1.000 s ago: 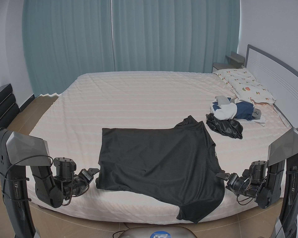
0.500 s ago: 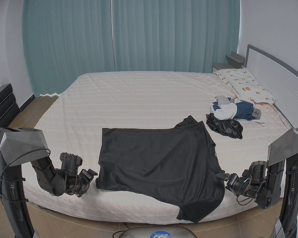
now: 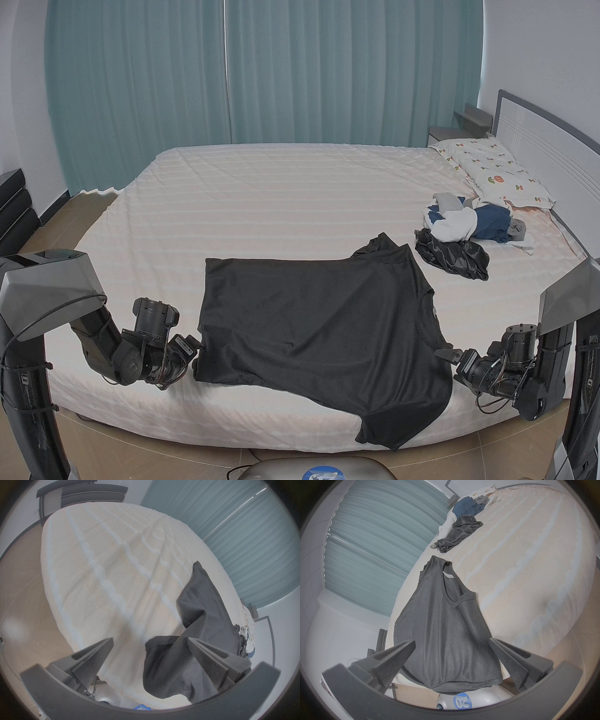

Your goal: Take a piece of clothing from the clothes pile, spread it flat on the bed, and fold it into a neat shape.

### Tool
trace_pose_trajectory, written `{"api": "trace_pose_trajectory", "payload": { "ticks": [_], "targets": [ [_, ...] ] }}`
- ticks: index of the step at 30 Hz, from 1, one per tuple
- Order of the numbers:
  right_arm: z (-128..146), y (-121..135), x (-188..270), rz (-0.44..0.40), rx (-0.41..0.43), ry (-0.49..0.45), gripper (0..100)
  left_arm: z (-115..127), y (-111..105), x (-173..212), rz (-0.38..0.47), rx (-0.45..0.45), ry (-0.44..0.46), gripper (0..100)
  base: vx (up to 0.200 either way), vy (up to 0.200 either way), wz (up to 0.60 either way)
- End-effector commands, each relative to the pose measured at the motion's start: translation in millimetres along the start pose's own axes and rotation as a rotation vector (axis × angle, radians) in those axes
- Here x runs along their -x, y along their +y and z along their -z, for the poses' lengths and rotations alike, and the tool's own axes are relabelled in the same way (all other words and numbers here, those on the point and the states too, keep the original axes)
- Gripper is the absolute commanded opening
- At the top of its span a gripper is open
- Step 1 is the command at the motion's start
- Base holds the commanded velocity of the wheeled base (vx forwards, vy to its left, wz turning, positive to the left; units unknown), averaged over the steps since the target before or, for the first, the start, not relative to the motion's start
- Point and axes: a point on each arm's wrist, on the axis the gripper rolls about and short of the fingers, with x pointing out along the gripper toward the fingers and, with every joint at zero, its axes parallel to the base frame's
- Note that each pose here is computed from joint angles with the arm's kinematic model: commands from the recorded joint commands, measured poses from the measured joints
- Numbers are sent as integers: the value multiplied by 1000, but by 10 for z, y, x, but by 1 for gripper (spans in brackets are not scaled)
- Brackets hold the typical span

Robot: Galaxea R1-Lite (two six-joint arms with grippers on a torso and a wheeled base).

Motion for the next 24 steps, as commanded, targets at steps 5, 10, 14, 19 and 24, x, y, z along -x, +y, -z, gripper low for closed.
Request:
{"api": "trace_pose_trajectory", "payload": {
  "ticks": [5, 10, 14, 19, 24],
  "targets": [
    [-12, 7, -3, -7, 2, -10, 100, -137, 27, -30, -27, 28, -16, 100, 0, 0, 0],
    [-14, 8, -6, -9, 4, -11, 100, -165, 74, -43, -50, 11, -29, 100, 0, 0, 0],
    [-14, 8, -6, -9, 4, -11, 100, -119, 109, -102, -82, -31, -32, 100, 0, 0, 0],
    [-21, 16, -4, -12, 6, -14, 100, 7, 56, -186, -117, -138, -59, 100, 0, 0, 0],
    [-23, 19, -3, -13, 6, -15, 100, 101, -127, -194, -97, -178, -47, 100, 0, 0, 0]
  ]
}}
